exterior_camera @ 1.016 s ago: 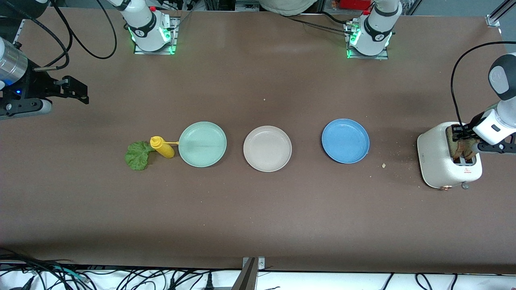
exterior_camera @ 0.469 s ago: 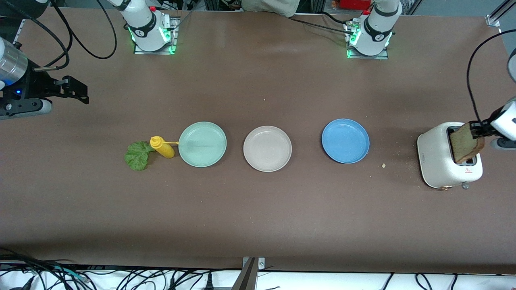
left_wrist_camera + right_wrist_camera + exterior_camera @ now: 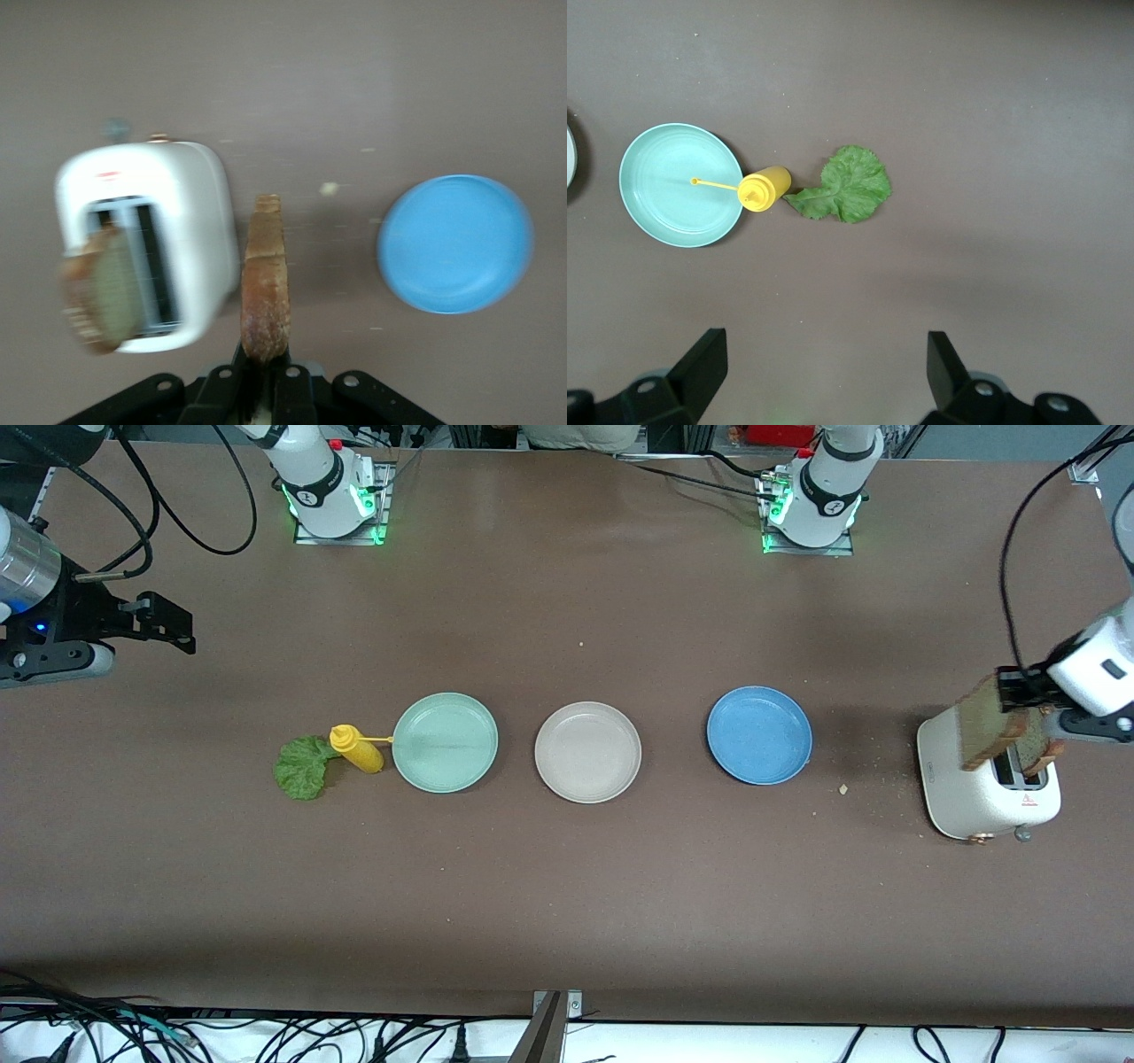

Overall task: Make sandwich in beige plate with both arms
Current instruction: 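Carry the bread slice past the blue plate to the beige plate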

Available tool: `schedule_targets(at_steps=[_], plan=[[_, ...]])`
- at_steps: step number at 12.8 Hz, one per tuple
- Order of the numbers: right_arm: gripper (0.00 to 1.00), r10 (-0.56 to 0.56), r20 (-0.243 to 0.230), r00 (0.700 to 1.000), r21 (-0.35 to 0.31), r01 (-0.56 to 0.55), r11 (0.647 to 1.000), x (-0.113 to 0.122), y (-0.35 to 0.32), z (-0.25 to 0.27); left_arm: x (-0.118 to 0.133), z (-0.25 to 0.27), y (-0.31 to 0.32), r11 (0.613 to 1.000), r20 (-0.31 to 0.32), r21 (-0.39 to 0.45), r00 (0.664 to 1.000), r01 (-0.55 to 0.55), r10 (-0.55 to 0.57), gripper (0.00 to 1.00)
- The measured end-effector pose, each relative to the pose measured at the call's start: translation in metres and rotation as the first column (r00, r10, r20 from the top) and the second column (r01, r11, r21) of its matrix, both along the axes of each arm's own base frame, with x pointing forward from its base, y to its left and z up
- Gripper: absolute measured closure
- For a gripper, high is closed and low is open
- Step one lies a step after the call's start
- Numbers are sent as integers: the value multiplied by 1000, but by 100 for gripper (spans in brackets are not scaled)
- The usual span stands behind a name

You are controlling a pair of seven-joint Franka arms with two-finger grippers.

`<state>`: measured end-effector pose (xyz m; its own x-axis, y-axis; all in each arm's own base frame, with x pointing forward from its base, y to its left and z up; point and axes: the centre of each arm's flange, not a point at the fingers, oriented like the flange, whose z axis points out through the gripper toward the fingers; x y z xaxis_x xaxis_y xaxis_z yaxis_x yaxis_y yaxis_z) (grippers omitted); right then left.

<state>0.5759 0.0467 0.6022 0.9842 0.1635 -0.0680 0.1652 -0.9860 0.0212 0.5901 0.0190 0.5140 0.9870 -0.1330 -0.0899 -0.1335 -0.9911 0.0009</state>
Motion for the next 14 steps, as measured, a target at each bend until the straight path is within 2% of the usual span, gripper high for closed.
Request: schedule_targets(at_steps=[3,6,10,12,14], plan=[[0,0,0,1000,0,0,1000,0,0,0,-4,-7,-85,989,-49,-146,999,-31,24,91],[0,0,1,1000,0,0,1000,0,0,0,-8,-30,-162,954,-153,-276,985,-114,73,91],[0,0,1,1000,0,0,1000,0,0,0,8,-69,-243,836,-257,-476,952,-275,167,91],[0,0,1,1000,0,0,1000,0,0,0,13,-89,-274,773,-298,-536,933,-340,204,91],[0,0,1,1000,0,0,1000,0,0,0,19,-112,-285,736,-332,-559,917,-381,222,91]])
